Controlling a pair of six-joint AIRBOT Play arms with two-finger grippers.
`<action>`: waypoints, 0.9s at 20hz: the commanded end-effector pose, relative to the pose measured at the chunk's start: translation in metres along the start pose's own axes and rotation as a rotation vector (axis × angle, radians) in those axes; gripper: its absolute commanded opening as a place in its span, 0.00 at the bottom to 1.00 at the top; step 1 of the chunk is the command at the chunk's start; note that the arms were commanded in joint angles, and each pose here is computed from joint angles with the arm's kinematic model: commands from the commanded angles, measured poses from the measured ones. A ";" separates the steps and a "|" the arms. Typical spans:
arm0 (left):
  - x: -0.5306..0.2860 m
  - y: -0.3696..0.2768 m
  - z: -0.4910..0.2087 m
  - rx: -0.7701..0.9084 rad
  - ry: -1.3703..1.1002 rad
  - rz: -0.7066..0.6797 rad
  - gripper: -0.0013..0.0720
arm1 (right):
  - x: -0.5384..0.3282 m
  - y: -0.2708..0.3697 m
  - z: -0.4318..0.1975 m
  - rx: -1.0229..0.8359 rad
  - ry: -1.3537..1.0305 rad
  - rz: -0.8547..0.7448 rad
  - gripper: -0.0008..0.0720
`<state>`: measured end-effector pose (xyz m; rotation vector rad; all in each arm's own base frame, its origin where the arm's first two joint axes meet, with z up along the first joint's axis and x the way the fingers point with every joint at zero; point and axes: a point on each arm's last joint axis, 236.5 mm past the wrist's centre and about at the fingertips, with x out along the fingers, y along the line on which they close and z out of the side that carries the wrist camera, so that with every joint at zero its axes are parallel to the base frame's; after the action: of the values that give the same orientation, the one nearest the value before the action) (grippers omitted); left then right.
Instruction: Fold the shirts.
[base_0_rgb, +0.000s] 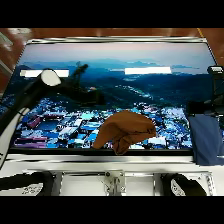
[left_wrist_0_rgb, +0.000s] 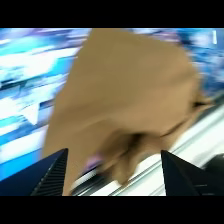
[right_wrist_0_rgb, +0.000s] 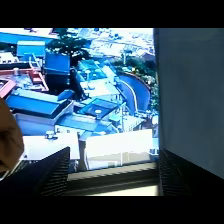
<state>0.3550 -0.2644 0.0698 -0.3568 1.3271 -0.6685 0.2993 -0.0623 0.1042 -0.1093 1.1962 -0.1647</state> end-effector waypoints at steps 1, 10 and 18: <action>-0.049 0.078 -0.040 -0.085 0.105 0.168 0.99 | 0.019 -0.018 0.003 0.077 0.006 0.002 0.93; 0.051 0.106 -0.160 -0.283 0.224 0.052 0.99 | 0.085 0.044 -0.024 0.190 0.306 0.413 0.93; 0.105 0.088 -0.162 -0.272 0.189 0.036 0.99 | 0.099 0.056 -0.036 0.152 0.394 0.476 0.91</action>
<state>0.2275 -0.2232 -0.0898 -0.4691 1.6362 -0.5022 0.3063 -0.0299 -0.0060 0.3429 1.5419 0.1210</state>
